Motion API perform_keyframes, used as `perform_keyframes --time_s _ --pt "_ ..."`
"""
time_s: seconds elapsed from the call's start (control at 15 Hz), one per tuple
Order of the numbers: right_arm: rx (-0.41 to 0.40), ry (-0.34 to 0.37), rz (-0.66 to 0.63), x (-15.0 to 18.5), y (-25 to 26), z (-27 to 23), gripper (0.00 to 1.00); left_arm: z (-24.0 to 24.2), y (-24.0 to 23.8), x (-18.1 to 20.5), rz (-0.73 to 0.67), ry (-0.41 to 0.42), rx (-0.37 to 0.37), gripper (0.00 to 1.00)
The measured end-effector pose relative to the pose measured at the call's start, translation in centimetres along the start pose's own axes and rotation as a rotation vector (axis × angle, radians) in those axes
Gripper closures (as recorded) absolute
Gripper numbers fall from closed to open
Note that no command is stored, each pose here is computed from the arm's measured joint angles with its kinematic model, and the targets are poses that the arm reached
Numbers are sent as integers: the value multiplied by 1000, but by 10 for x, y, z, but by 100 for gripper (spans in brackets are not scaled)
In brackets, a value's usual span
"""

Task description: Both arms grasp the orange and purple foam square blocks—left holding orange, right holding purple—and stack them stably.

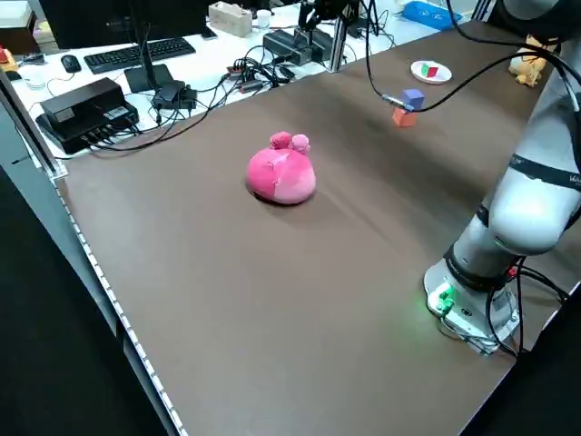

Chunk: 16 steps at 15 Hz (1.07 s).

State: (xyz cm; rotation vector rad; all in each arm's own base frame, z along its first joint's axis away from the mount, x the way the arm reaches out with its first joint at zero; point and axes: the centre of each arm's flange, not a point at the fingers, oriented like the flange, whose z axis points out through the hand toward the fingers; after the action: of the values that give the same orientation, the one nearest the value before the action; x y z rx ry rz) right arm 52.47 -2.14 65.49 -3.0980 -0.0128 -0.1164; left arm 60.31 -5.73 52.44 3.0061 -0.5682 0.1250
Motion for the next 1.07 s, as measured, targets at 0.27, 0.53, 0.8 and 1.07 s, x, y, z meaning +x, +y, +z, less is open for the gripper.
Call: perform_keyframes --time_s 0.27,0.53,0.8,1.07 --pt "1 -14 1 -4 1 -1 0 -22 13 -11 -267 -113 40 0" --pt "1 -16 11 -4 4 -1 0 -37 13 -4 -325 -82 41 0" --pt "0 -41 96 -7 3 2 0 -40 6 -1 -371 -73 38 0" --pt "-1 -53 113 -6 3 7 0 -30 22 -10 -455 -191 46 0"
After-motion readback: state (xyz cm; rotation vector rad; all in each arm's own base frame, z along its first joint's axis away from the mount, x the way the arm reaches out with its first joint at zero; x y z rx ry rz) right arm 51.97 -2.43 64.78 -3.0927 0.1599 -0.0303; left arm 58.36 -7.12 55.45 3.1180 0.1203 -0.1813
